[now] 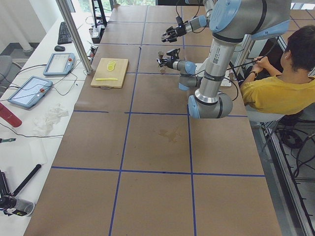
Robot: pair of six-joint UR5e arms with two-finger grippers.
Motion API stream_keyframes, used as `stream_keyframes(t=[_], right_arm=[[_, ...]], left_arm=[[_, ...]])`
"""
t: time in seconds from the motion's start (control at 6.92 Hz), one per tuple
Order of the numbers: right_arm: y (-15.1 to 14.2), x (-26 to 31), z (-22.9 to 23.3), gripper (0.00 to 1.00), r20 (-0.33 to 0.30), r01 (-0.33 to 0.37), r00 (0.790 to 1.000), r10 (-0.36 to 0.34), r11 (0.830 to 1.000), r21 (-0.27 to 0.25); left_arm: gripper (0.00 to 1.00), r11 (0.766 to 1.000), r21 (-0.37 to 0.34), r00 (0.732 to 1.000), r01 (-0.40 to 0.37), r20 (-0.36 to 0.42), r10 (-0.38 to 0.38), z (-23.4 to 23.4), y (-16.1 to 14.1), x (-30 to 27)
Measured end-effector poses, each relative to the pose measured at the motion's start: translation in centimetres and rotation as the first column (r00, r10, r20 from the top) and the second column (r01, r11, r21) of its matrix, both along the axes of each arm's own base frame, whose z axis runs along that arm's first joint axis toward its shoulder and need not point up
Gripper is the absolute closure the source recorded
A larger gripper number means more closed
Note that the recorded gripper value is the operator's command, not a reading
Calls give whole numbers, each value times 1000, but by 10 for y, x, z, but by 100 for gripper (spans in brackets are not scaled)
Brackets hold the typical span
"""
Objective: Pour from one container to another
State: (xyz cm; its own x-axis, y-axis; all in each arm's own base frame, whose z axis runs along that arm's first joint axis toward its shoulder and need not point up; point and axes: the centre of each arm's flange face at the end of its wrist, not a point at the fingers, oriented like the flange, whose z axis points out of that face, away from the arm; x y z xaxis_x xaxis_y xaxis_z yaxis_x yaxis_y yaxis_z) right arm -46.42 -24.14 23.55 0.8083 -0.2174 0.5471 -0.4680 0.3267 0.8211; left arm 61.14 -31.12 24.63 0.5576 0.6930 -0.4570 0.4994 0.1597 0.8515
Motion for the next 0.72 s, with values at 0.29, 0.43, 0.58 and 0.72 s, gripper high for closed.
stream_keyframes(t=[0.29,0.43,0.58,0.72], right_arm=[[-2,-9,-21,100,-17,2,1000,-2,1000,3],[-2,-12,-27,100,-30,1,1000,-1,1000,3],[-4,-14,-29,100,-45,-1,999,1,1000,2],[-6,-15,-31,100,-68,-6,998,6,1000,1]], left_arm=[[100,1000,1,999,-22,28,22,-20,0,13],[100,1000,0,999,-26,37,26,-29,0,17],[100,1000,0,999,-28,40,28,-32,0,18],[100,1000,0,999,-29,41,29,-33,0,19]])
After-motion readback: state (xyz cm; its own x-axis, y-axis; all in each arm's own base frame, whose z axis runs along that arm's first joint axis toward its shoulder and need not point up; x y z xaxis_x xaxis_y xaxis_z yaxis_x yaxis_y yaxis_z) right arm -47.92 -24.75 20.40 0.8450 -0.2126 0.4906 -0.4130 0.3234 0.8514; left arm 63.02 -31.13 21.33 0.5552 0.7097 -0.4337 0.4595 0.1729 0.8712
